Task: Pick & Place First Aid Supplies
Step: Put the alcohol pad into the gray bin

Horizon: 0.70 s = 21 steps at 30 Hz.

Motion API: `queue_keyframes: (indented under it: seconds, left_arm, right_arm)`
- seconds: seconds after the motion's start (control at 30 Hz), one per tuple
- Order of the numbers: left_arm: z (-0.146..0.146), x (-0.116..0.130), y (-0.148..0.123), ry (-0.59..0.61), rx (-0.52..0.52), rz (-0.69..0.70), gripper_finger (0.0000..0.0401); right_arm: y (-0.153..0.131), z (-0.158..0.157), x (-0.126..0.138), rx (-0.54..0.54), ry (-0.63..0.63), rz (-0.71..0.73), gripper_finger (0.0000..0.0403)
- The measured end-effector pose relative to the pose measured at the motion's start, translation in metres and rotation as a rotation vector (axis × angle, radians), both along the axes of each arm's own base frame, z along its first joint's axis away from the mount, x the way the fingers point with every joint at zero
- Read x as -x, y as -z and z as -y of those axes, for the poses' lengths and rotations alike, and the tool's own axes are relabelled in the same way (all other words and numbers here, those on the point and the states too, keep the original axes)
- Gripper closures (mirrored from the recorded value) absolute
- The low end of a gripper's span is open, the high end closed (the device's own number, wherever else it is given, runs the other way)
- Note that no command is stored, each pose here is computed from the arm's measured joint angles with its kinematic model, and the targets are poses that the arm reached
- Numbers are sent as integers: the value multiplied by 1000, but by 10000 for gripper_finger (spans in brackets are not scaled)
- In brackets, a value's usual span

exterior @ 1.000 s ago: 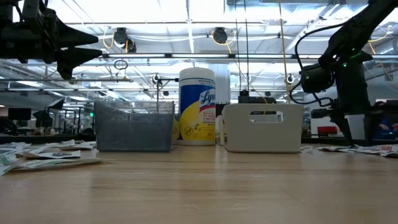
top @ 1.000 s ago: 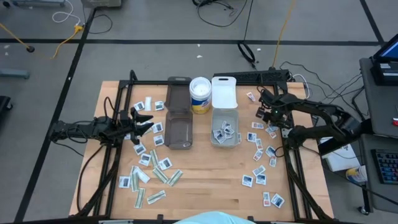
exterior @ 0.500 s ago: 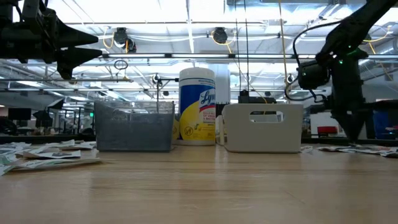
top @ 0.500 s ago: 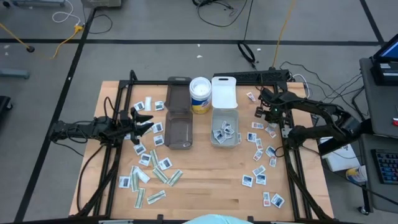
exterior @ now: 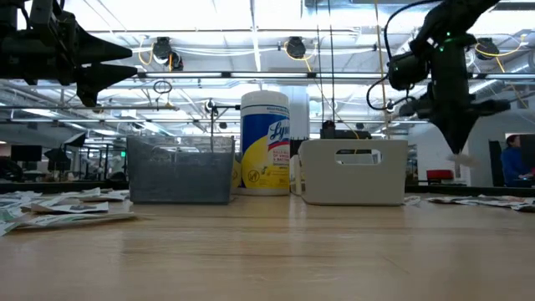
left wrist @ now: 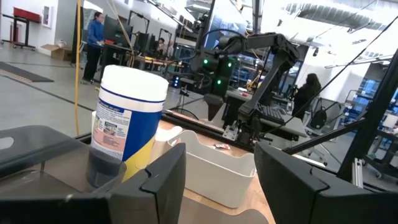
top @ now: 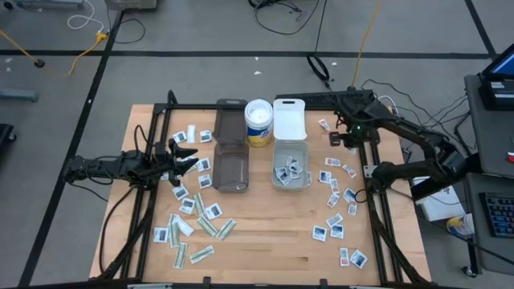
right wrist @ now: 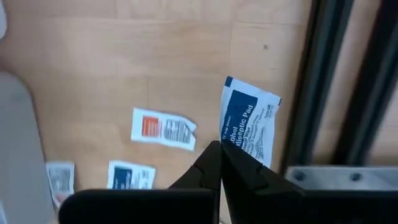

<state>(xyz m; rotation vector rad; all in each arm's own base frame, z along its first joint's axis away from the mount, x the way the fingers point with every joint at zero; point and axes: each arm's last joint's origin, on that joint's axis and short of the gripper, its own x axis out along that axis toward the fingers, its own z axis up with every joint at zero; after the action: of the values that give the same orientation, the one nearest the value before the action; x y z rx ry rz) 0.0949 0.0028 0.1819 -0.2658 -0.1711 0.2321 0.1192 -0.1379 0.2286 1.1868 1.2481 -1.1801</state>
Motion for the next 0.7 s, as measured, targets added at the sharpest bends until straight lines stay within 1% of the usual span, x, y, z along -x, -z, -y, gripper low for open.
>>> queue_keyframes:
  seconds: [0.17,0.23,0.3,0.53,0.7]
  left_arm:
    - [0,0,0,0,0,0,205]
    - [0,0,0,0,0,0,205]
    - [0,0,0,0,0,0,205]
    - [0,0,0,0,0,0,205]
    - [0,0,0,0,0,0,205]
  right_arm:
    - [-17,0,-3,-6,-68,-1,402]
    - [-20,0,-11,-16,-113,-9,403]
    - [-22,0,-24,-32,-169,-22,403]
    - [-29,-2,-74,-28,-347,-15,403]
    - [-33,-8,-104,-28,-431,15,403]
